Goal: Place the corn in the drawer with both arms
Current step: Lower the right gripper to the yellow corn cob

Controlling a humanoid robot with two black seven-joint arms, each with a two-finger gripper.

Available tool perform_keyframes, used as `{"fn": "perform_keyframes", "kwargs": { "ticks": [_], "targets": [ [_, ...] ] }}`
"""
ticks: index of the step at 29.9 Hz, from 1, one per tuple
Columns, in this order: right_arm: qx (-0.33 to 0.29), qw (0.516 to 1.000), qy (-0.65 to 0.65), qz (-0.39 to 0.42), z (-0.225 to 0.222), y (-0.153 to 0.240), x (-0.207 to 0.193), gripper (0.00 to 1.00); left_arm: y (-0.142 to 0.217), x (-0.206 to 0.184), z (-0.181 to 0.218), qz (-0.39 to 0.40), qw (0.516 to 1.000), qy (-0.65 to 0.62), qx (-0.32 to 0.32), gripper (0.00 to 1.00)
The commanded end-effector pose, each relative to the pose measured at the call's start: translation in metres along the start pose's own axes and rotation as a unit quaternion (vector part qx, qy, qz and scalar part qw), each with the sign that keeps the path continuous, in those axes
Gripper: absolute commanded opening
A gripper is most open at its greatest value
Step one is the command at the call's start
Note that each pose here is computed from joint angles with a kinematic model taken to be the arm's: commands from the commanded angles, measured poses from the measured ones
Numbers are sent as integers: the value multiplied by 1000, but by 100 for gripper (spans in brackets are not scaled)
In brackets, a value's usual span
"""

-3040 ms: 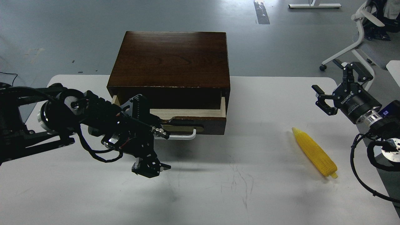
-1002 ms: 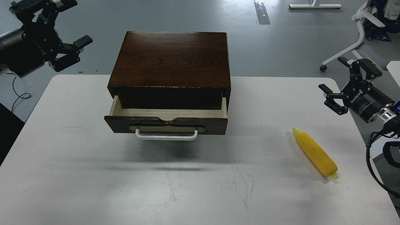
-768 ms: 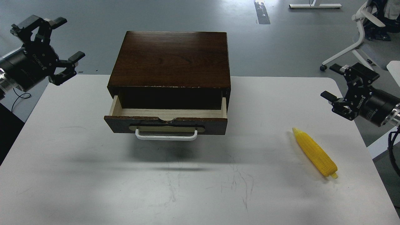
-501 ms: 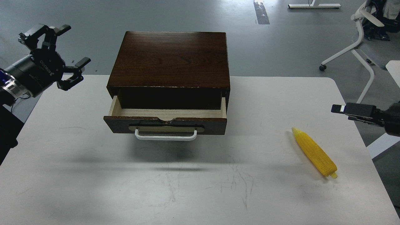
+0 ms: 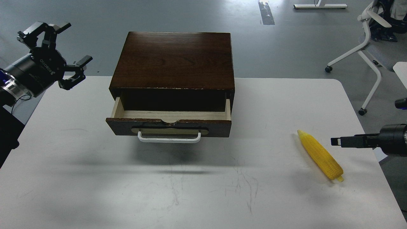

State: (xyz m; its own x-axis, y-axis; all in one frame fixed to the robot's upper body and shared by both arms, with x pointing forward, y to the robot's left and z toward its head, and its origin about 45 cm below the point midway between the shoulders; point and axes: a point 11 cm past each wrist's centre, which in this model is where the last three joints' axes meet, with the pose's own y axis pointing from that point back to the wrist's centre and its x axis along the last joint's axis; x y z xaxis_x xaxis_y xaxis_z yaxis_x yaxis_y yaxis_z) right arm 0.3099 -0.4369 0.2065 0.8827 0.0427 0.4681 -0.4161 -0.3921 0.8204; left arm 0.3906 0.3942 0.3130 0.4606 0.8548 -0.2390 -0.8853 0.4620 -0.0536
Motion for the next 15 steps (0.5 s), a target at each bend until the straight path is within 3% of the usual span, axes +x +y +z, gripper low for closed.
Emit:
{"fn": "perform_keyframes", "kwargs": {
  "ticks": [1, 15],
  "targets": [
    [6, 1000, 15, -21, -8, -11, 0, 100, -2, -4, 1, -5, 1000, 5, -3, 99],
    [-9, 998, 28, -58, -1, -43, -18, 100, -3, -3, 10, -4, 1000, 4, -17, 99]
  ]
}}
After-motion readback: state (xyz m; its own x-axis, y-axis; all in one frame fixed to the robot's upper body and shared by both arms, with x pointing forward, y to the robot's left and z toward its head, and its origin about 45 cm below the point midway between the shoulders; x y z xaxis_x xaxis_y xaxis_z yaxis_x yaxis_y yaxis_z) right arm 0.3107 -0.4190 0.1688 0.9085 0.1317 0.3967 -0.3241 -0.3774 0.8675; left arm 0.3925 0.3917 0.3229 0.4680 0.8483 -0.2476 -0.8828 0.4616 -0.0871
